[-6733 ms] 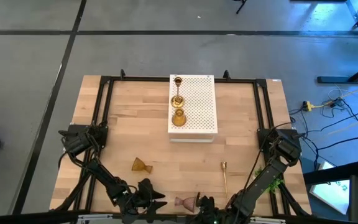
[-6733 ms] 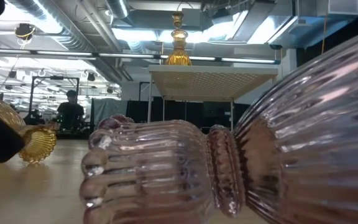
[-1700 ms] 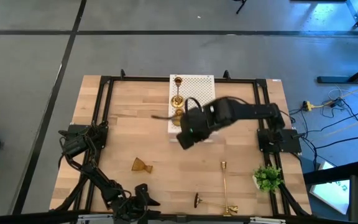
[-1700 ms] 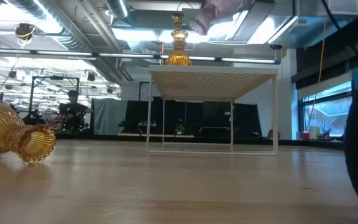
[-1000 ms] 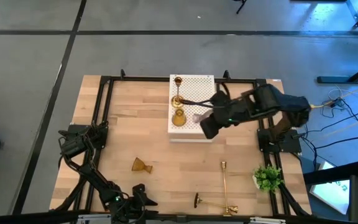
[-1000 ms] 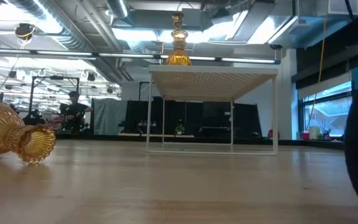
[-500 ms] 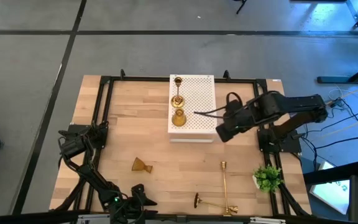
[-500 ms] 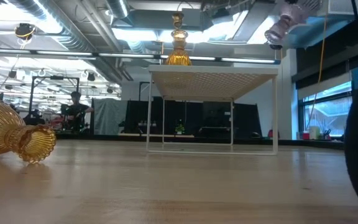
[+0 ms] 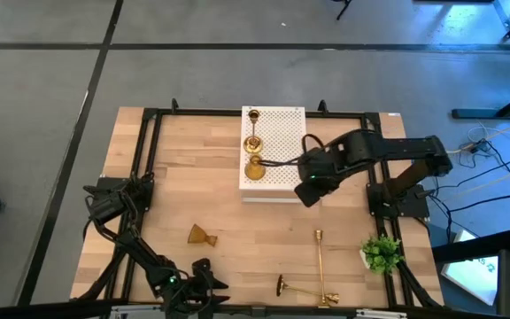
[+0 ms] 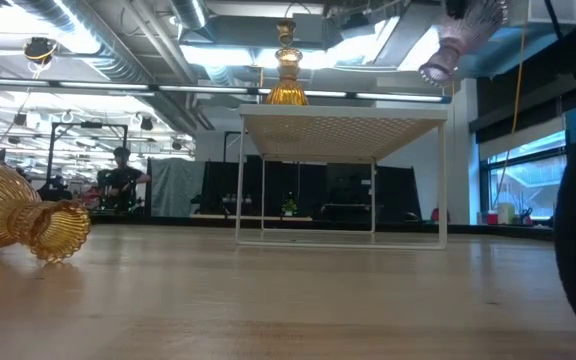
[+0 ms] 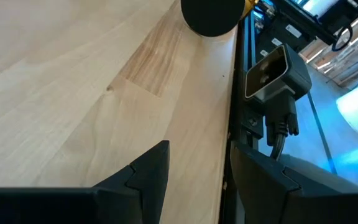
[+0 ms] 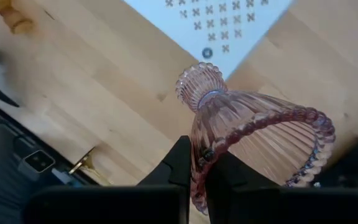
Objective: Pick & Place candle stick holders
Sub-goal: Put the pink candle holder on the shelf
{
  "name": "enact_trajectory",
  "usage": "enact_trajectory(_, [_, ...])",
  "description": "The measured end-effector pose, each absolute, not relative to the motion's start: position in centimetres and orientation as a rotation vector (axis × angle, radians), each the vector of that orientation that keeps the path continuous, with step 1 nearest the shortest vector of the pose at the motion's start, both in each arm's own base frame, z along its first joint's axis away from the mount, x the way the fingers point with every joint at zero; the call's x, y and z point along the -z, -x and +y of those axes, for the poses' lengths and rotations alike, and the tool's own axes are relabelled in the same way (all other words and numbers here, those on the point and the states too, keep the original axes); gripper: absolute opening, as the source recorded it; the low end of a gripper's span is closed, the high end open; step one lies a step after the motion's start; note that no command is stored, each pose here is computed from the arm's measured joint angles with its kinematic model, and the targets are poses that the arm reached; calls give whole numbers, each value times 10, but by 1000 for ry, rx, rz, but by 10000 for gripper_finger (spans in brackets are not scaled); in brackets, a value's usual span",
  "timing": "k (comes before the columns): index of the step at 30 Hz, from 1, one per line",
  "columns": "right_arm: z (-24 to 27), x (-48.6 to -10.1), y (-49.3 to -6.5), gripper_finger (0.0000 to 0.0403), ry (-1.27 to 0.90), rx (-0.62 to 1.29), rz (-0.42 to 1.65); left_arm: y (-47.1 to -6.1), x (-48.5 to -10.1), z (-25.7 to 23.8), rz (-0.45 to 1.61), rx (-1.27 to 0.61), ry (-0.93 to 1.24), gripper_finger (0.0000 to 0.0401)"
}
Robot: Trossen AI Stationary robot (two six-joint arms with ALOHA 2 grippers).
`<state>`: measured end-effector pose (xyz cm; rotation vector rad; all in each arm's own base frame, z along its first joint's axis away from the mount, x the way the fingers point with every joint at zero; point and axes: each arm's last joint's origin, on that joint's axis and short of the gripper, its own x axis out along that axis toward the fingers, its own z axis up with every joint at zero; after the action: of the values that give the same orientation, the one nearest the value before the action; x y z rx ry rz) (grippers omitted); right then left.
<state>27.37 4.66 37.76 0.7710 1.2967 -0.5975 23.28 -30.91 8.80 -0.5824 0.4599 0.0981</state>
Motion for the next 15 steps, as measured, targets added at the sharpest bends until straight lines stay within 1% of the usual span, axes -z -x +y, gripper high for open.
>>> enact_trajectory(9, [42,-394,-292,20,-705,590,1195,-232,-88,-309,468,-91,572,166])
enact_trajectory(15, [38,-385,-306,20,-661,583,1229,-232,-88,-309,471,-88,569,166])
